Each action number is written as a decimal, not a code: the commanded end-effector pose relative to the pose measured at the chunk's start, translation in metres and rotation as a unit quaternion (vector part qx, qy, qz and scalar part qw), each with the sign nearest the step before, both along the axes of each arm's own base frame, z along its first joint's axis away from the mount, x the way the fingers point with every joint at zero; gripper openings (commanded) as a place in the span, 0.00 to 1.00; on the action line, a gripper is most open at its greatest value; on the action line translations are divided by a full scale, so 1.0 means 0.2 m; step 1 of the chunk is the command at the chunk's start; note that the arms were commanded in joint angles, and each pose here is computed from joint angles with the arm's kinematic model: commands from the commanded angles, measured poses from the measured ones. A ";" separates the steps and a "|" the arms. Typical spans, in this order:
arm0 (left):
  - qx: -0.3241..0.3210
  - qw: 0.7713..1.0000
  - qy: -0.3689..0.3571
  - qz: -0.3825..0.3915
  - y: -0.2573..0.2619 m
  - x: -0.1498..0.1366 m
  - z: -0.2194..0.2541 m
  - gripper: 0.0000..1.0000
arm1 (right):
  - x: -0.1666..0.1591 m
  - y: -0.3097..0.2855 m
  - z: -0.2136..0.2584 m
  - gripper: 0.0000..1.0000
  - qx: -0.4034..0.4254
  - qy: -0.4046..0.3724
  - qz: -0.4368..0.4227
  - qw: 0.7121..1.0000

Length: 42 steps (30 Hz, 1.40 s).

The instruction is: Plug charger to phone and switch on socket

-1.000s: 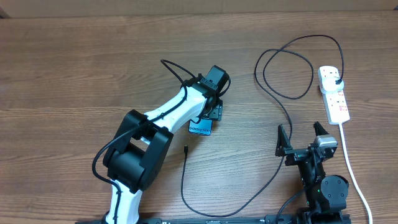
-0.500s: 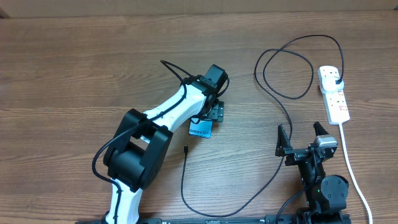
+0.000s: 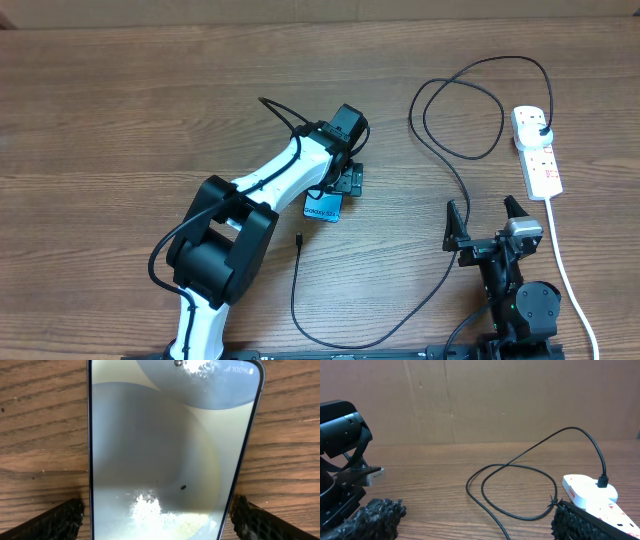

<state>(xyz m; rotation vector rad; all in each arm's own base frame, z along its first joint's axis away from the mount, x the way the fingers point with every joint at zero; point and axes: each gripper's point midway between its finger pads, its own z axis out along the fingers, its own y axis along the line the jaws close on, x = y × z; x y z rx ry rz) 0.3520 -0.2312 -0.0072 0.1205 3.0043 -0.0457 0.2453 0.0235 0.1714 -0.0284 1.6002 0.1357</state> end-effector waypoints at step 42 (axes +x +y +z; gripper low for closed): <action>0.075 0.975 0.155 0.140 0.39 -0.27 -0.35 0.96 | 0.00 0.01 -0.01 1.00 -0.003 -0.002 0.003 1.000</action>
